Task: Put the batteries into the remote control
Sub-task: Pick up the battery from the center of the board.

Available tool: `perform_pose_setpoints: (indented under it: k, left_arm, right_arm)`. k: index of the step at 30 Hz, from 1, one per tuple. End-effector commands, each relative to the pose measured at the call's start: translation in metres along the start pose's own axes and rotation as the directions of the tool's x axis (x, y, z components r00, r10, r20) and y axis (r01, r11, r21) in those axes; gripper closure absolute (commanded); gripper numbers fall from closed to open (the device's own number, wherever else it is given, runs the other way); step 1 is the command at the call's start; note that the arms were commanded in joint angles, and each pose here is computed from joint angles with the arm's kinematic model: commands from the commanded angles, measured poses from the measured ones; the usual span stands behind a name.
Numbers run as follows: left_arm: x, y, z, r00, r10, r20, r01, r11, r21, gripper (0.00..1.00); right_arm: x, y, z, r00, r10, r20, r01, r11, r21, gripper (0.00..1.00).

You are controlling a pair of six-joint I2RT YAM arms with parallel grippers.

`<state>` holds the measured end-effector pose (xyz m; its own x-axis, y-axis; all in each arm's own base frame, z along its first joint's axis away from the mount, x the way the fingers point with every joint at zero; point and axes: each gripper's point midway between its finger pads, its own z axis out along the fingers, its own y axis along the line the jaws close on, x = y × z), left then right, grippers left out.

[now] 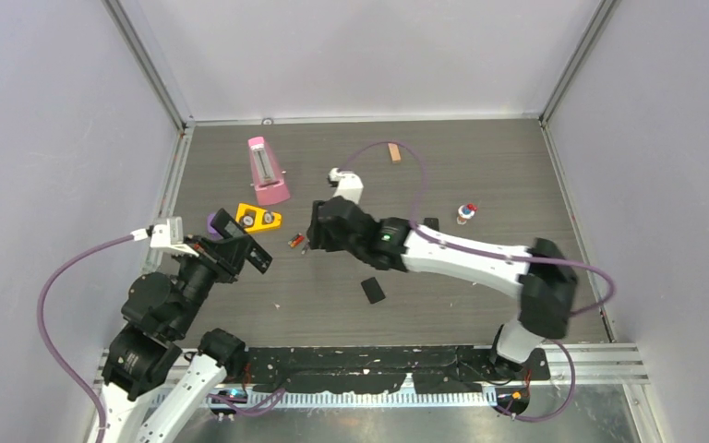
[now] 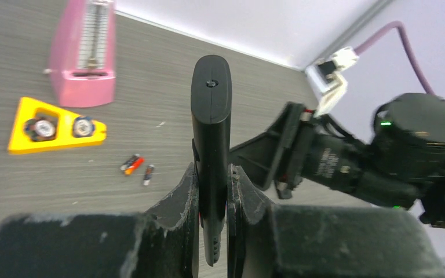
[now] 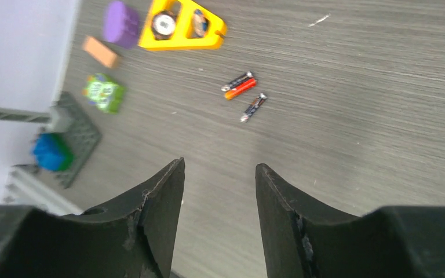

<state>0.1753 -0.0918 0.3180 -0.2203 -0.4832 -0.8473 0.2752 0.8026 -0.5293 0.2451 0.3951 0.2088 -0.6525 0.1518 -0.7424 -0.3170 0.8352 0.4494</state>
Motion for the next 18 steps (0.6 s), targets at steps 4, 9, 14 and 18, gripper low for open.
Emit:
perform_pose_setpoints:
  k: [4, 9, 14, 18]
  left_arm:
    - [-0.016, 0.041, -0.026, 0.993, 0.077, 0.086, -0.058, 0.978, -0.199, 1.00]
    - [-0.013, 0.046, -0.027, 0.993, 0.082, 0.084, -0.063, 0.976, -0.209, 1.00]
    - [-0.009, 0.046, -0.026, 0.994, 0.078, 0.072, -0.062, 0.977, -0.206, 1.00]
    - [-0.011, 0.048, -0.030, 0.994, 0.050, 0.095, -0.028, 0.975, -0.218, 1.00]
  right_arm:
    - [0.029, -0.014, 0.073, 0.995, -0.066, -0.078, 0.082, 0.970, 0.227, 0.47]
    - [0.055, -0.018, 0.119, 0.991, -0.068, -0.115, 0.100, 0.950, 0.297, 0.46]
    - [0.075, -0.024, 0.144, 0.987, -0.067, -0.146, 0.113, 0.936, 0.333, 0.47]
    - [0.083, -0.032, 0.150, 0.985, -0.058, -0.165, 0.118, 0.916, 0.384, 0.52]
